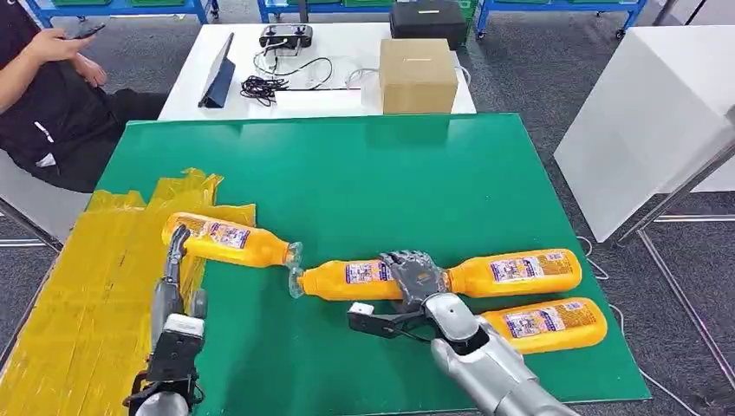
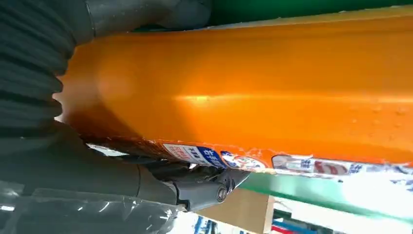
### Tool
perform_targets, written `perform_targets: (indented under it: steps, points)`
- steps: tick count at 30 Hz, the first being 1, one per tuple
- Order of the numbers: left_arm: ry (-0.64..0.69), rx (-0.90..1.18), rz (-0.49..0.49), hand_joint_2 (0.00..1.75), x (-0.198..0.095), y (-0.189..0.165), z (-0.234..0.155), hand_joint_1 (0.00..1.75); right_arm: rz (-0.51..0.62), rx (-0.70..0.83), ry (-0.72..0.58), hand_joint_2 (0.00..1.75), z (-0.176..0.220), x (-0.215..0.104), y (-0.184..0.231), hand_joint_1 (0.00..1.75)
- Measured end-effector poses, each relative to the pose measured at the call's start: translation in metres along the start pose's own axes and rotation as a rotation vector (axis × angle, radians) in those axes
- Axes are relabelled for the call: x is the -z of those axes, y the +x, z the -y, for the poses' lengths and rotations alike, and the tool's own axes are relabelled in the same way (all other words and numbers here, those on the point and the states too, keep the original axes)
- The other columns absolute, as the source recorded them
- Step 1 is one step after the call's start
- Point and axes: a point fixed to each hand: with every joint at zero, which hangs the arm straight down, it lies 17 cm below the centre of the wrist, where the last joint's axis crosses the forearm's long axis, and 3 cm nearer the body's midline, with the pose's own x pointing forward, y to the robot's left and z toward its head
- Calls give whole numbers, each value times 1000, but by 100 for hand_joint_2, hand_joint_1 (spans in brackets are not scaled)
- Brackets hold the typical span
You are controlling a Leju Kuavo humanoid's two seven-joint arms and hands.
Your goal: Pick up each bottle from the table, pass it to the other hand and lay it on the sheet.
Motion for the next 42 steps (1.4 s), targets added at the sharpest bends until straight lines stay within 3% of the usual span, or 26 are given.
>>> perform_targets:
  steps: [4, 7, 12, 16, 28, 35, 42]
  points:
    - [-90, -496, -104, 175, -17, -2, 19, 0, 105, 271, -250, 175, 35, -19, 37, 175]
    - [-77, -712, -130, 175, -29, -2, 14, 0, 195, 438, -443, 175, 80, -43, 73, 175]
    - [-57, -849, -117, 175, -45, 7, 13, 0, 311, 608, -699, 175, 152, -87, 110, 175]
    - [-47, -849, -89, 175, -47, 13, 13, 0, 361, 656, -799, 175, 181, -109, 121, 175]
    - [-63, -795, -48, 175, -45, 26, 24, 0, 389, 705, -844, 175, 199, -119, 132, 175]
    - [-94, -807, -20, 175, -42, 39, 36, 0, 370, 718, -801, 175, 191, -105, 134, 175]
    - [-131, -887, 2, 175, -37, 56, 48, 0, 348, 696, -671, 175, 161, -71, 151, 175]
